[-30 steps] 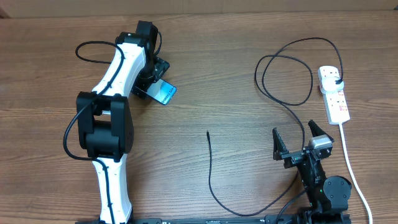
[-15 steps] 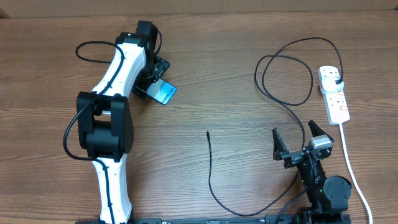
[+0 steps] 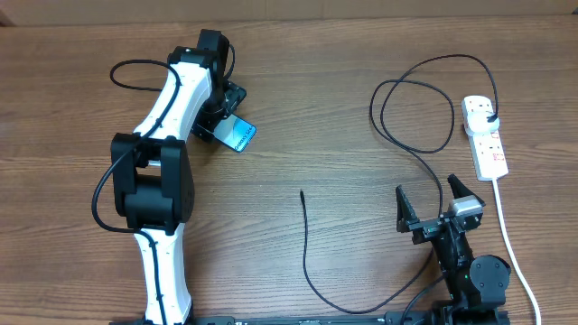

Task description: Plug charger to phone and switch on socket

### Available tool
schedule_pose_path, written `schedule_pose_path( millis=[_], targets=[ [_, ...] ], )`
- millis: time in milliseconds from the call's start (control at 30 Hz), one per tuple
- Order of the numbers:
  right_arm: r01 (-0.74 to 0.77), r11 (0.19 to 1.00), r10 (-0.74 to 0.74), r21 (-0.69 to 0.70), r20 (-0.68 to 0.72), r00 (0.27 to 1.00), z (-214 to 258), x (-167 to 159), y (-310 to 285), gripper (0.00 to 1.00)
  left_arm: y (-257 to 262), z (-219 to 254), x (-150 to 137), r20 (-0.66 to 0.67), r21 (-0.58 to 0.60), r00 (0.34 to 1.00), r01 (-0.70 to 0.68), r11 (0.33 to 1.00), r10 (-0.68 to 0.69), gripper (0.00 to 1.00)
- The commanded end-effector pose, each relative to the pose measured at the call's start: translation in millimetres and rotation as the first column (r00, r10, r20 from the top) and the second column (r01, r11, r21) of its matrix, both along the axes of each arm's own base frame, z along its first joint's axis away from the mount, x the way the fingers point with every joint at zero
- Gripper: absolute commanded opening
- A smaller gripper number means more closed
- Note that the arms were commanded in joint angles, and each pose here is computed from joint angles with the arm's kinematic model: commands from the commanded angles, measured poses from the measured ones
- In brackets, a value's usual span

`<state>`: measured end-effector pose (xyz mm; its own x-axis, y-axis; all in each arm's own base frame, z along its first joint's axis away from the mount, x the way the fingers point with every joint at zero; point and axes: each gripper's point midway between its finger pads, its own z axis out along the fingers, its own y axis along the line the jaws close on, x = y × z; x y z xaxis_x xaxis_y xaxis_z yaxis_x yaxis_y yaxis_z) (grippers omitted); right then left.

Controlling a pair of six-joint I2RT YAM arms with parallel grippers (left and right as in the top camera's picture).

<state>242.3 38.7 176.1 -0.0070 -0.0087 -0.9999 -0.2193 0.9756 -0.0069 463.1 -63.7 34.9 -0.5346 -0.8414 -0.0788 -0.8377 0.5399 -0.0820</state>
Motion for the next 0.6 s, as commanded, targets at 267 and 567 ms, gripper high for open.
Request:
schedule_pose_path(
  millis=[267, 567],
  targets=[
    [-0.002, 1.000, 0.002, -0.001, 0.003, 1.000, -2.1, 0.0, 0.2, 1.00, 1.3, -7.0, -6.8, -0.029, 0.024, 1.000, -0.011, 1.000, 0.011, 1.00],
    [-0.002, 1.000, 0.002, -0.001, 0.003, 1.000, -2.1, 0.0, 0.2, 1.00, 0.9, -7.6, -9.7, -0.041, 0.021, 0.999, -0.012, 1.000, 0.013, 1.00]
  ],
)
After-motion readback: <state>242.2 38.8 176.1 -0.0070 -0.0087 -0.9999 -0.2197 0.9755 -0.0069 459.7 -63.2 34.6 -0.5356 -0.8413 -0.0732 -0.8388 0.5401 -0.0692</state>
